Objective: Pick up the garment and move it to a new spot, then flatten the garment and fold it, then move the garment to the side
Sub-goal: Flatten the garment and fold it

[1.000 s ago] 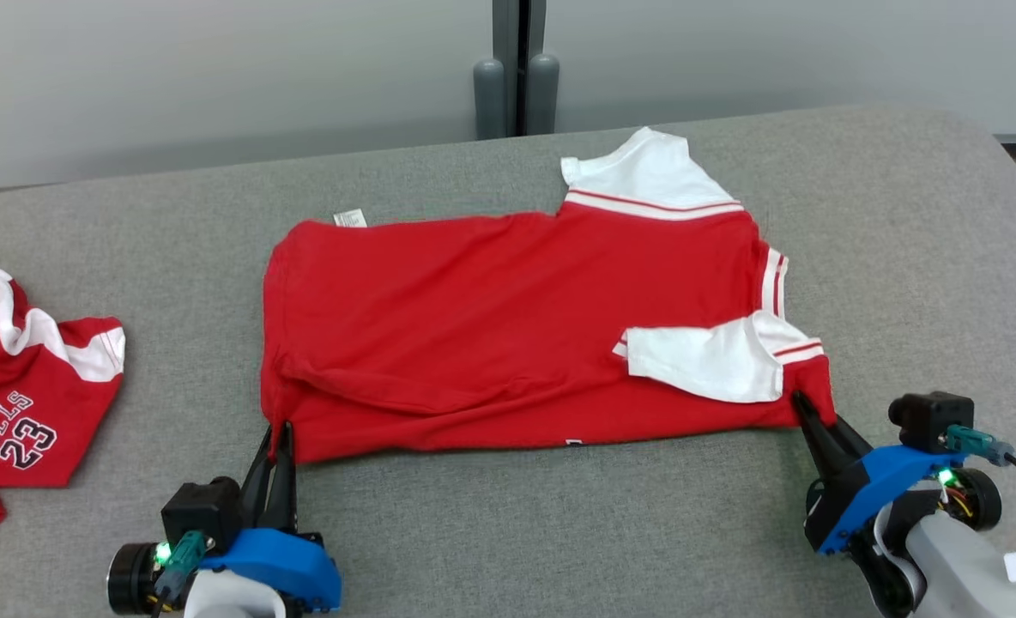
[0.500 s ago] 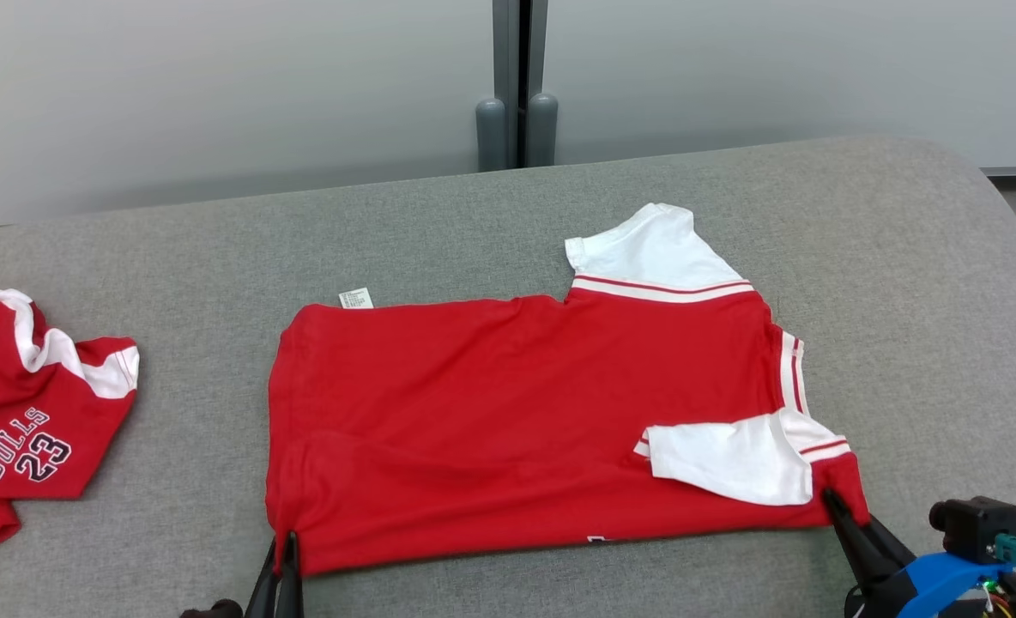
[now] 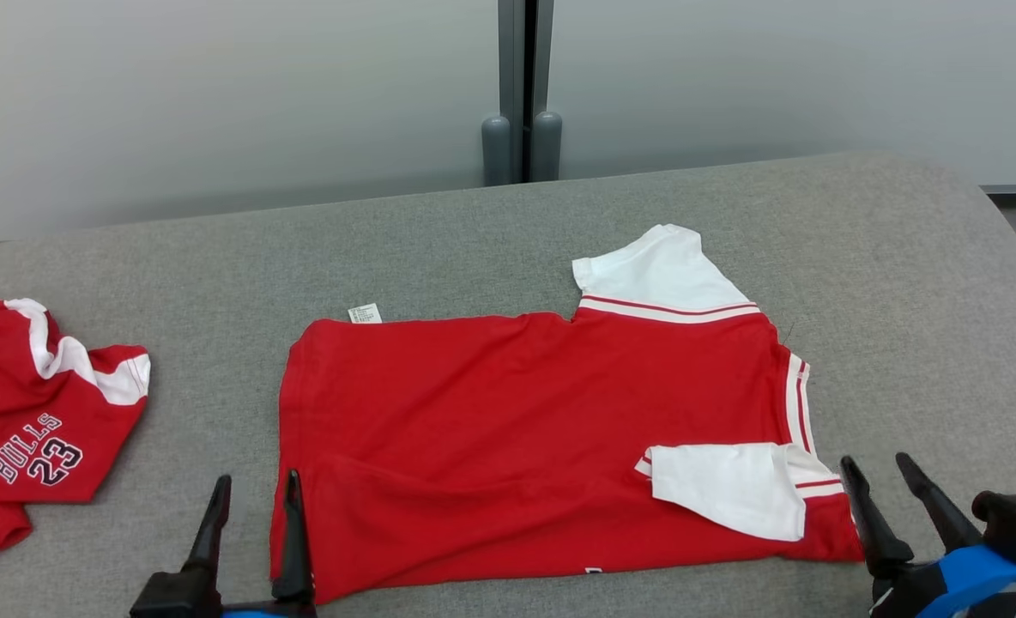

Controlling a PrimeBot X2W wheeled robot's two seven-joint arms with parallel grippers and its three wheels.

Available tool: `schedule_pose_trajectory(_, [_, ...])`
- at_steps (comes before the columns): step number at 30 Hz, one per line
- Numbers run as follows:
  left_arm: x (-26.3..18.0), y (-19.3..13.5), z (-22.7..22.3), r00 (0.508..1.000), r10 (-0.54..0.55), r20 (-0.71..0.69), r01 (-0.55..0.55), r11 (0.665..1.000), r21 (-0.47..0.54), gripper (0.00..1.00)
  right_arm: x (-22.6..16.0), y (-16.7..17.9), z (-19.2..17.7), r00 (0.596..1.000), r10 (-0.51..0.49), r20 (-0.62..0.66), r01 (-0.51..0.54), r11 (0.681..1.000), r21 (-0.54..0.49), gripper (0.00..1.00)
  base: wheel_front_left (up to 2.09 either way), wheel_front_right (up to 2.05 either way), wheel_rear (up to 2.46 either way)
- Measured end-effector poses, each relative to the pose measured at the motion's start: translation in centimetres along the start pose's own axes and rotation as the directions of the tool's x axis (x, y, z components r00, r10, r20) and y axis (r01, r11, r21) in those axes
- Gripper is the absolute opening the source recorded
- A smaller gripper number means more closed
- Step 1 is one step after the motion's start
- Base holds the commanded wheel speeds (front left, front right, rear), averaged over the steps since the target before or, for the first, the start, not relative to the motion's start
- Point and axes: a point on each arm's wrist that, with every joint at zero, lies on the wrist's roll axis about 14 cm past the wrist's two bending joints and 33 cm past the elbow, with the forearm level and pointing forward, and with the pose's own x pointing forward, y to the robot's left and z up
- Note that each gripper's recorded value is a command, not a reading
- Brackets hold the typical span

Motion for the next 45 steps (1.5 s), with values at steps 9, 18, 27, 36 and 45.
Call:
schedule_pose_trajectory(9, [1.3, 0.0, 5.2, 0.987, -0.013, 0.160, 0.002, 0.998, 0.068, 1.00, 0.6, 2.9, 4.9, 0.979, 0.030, 0.203, -0.028, 1.000, -0.011, 1.00, 0.00, 0.00, 0.00])
schedule_pose_trajectory(18, [1.4, 0.9, 6.2, 0.982, 0.029, 0.189, -0.052, 0.992, 0.114, 1.00, 0.9, 6.3, 8.3, 0.942, 0.072, 0.328, -0.066, 0.997, -0.030, 1.00, 0.00, 0.00, 0.00])
schedule_pose_trajectory(27, [0.7, 3.2, 5.7, 0.980, 0.092, 0.174, -0.112, 0.988, 0.107, 1.00, 0.5, 7.4, 7.5, 0.946, 0.084, 0.315, -0.078, 0.996, -0.031, 1.00, 0.00, 0.00, 0.00])
schedule_pose_trajectory(36, [0.6, 3.4, 4.8, 0.986, 0.084, 0.146, -0.099, 0.990, 0.098, 1.00, 0.3, 7.8, 6.6, 0.952, 0.090, 0.293, -0.084, 0.996, -0.032, 1.00, 0.00, 0.00, 0.00])
schedule_pose_trajectory(45, [0.5, 3.4, 4.3, 0.988, 0.086, 0.129, -0.099, 0.990, 0.097, 1.00, 0.4, 7.7, 5.9, 0.958, 0.087, 0.272, -0.081, 0.996, -0.030, 1.00, 0.00, 0.00, 0.00])
